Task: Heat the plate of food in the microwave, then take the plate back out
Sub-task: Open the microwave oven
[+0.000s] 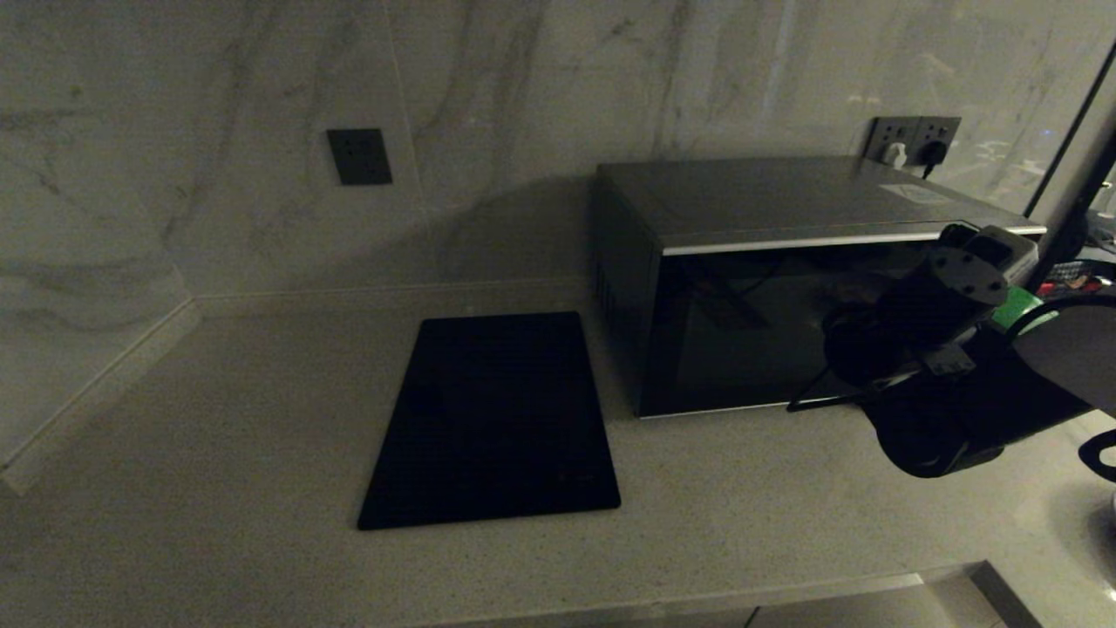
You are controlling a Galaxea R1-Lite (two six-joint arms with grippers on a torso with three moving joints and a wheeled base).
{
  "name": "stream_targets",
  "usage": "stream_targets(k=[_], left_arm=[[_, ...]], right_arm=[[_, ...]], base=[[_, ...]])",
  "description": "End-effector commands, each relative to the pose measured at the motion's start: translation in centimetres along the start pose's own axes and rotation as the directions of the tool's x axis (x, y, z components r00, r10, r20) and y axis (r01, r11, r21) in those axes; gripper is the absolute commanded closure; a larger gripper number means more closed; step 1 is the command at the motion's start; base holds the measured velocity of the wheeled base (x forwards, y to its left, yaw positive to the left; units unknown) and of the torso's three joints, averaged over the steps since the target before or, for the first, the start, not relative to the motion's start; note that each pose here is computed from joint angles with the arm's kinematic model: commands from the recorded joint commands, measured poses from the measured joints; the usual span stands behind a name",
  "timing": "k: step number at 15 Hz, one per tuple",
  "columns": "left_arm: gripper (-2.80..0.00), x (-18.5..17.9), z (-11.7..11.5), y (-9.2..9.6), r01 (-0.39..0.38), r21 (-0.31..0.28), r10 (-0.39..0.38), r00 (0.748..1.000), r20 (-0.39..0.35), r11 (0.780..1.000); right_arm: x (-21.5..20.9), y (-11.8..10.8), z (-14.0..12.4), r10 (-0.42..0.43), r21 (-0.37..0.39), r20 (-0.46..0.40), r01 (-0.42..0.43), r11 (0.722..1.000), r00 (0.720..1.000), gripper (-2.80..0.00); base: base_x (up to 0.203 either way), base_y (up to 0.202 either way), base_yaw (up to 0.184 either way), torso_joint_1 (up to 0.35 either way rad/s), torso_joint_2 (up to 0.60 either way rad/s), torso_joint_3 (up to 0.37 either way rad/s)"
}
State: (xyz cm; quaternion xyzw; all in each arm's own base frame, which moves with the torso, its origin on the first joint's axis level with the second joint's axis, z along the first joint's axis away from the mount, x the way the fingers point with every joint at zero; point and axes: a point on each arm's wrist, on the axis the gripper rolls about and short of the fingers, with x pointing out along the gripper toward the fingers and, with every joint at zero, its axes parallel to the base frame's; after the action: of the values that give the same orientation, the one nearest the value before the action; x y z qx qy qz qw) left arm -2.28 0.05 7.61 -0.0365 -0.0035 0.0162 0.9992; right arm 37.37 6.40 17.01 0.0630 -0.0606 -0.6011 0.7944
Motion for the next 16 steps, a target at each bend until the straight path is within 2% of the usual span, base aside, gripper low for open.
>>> stream_targets(k=[1, 4, 8, 12, 16], left_arm=[[0.0, 0.0, 0.0, 0.0, -0.001, -0.001, 0.001, 1.0, -0.001, 1.0], [0.0, 0.0, 0.0, 0.0, -0.001, -0.001, 0.001, 1.0, -0.001, 1.0], [0.0, 0.0, 0.0, 0.0, -0.001, -0.001, 0.001, 1.0, -0.001, 1.0], [0.0, 0.0, 0.0, 0.0, -0.001, -0.001, 0.001, 1.0, -0.001, 1.0], [0.0, 0.0, 0.0, 0.0, -0.001, -0.001, 0.001, 1.0, -0.001, 1.0]], right_arm=[[0.0, 0.2, -1.3, -0.007, -0.026, -0.003, 0.007, 1.0, 1.0, -2.8], [0.0, 0.8, -2.7, -0.007, -0.046, -0.004, 0.007, 0.999, 1.0, -2.8], [0.1, 2.5, -3.3, 0.006, -0.008, 0.001, -0.006, 1.0, 1.0, -2.8], [0.2, 3.0, -4.6, 0.039, -0.033, 0.008, -0.038, 0.999, 0.999, -2.8], [1.0, 3.5, -5.2, 0.026, -0.032, 0.012, -0.025, 0.999, 1.0, -2.8]], base=[[0.0, 0.0, 0.0, 0.0, 0.0, 0.0], [0.0, 0.0, 0.0, 0.0, 0.0, 0.0], [0.0, 0.0, 0.0, 0.0, 0.0, 0.0], [0.0, 0.0, 0.0, 0.0, 0.0, 0.0], [0.0, 0.0, 0.0, 0.0, 0.0, 0.0]])
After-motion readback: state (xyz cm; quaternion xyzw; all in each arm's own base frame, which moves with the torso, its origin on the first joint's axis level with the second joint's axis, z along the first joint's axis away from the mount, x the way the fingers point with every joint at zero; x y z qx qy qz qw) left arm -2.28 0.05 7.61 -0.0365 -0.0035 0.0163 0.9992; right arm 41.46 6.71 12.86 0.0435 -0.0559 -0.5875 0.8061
